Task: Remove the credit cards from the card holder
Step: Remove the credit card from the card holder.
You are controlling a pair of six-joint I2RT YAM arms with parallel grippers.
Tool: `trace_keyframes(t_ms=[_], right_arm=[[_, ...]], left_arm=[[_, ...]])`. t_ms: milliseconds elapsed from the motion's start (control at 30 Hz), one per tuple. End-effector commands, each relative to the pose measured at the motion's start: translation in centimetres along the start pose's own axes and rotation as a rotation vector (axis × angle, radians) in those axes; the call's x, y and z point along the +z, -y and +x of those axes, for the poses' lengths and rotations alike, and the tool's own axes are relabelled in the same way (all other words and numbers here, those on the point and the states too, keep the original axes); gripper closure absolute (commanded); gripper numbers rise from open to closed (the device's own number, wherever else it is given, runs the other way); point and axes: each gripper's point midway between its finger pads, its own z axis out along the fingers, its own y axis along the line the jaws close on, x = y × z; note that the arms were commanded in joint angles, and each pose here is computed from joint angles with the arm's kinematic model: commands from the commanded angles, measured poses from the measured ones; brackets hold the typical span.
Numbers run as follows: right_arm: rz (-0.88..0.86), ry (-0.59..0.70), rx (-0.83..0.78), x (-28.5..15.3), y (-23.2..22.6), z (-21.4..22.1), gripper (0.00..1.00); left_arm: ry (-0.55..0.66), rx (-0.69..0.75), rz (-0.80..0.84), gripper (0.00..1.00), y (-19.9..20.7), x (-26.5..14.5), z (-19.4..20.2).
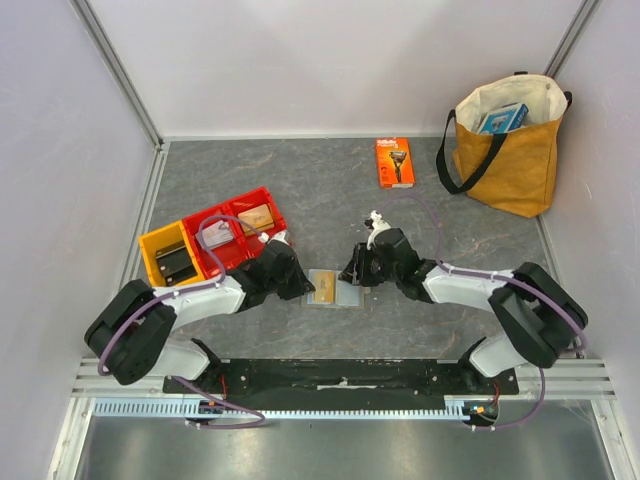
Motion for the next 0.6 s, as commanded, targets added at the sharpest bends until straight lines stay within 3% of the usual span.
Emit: trace_keyframes(t_ms=[0, 467, 567], right_arm=[[-0.231, 0.014, 0.085, 0.6, -2.8, -0.7, 0.59], [-0.306, -0.073, 0.193, 2.8, -1.6, 2.5, 0.63], [-0.314, -0.077, 0.208, 2.9, -1.5, 2.8, 0.68]], left_arm=[[0.008, 0.027, 0.041, 0.92, 0.7, 0.5, -0.5], [-0.06, -0.026, -0.016, 0.95, -2.4, 1.1, 2.3], [-0.062, -0.03, -0.02, 0.95, -2.7, 1.0, 2.5]])
